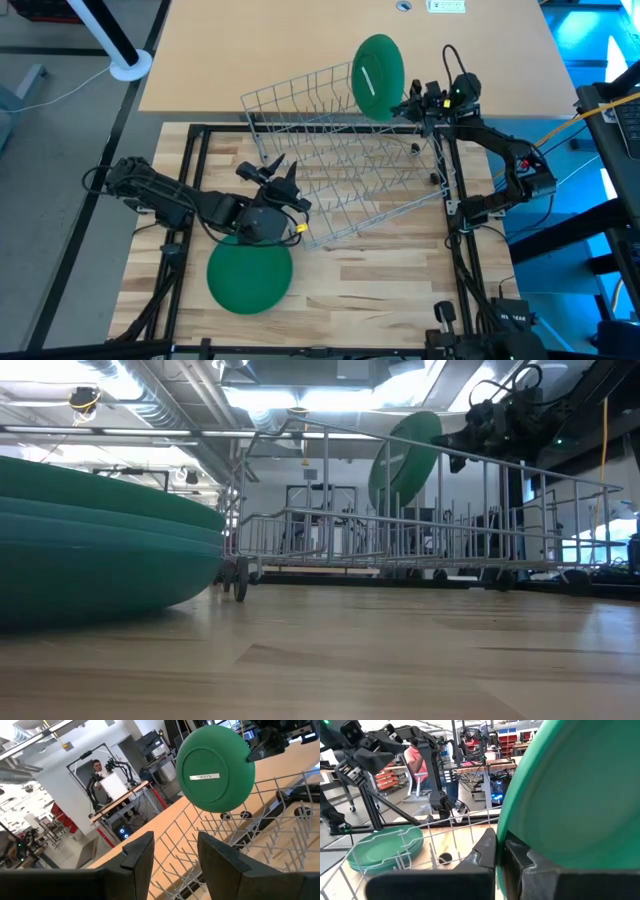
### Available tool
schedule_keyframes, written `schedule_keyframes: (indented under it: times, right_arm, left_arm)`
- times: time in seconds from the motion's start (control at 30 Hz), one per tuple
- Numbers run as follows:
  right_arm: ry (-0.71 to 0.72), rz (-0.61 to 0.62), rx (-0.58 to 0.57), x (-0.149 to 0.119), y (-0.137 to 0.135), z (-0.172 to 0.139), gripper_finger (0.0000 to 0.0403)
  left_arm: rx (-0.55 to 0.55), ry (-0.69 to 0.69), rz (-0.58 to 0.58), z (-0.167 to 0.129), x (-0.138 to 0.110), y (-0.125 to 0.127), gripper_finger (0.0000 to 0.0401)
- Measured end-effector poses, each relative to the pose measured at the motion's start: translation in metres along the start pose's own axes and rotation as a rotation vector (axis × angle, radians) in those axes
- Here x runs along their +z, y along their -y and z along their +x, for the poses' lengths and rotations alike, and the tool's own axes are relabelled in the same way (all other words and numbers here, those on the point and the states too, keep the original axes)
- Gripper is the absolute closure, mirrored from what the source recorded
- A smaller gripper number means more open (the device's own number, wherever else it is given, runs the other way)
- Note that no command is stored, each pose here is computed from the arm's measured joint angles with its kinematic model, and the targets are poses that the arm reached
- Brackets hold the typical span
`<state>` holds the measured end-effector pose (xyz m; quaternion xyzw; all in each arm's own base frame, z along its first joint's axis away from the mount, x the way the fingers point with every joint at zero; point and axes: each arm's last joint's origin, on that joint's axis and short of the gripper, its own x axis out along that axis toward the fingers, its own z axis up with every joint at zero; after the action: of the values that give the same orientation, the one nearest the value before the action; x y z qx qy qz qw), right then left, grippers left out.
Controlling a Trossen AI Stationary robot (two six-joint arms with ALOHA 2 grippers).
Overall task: Sort dishes
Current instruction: Put the dark green plate in the dish rack
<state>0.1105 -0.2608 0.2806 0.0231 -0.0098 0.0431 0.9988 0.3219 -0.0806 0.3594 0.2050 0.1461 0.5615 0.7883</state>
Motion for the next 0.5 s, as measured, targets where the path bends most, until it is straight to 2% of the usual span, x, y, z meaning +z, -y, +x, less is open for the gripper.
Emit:
schedule_keyframes:
  times: [0.5]
  right_arm:
    - [-0.017, 0.033, -0.012, -0.021, 0.014, 0.002, 0.0394]
  left_arm:
    - [-0.027, 0.000, -0.037, 0.000, -0.002, 0.001, 0.0258]
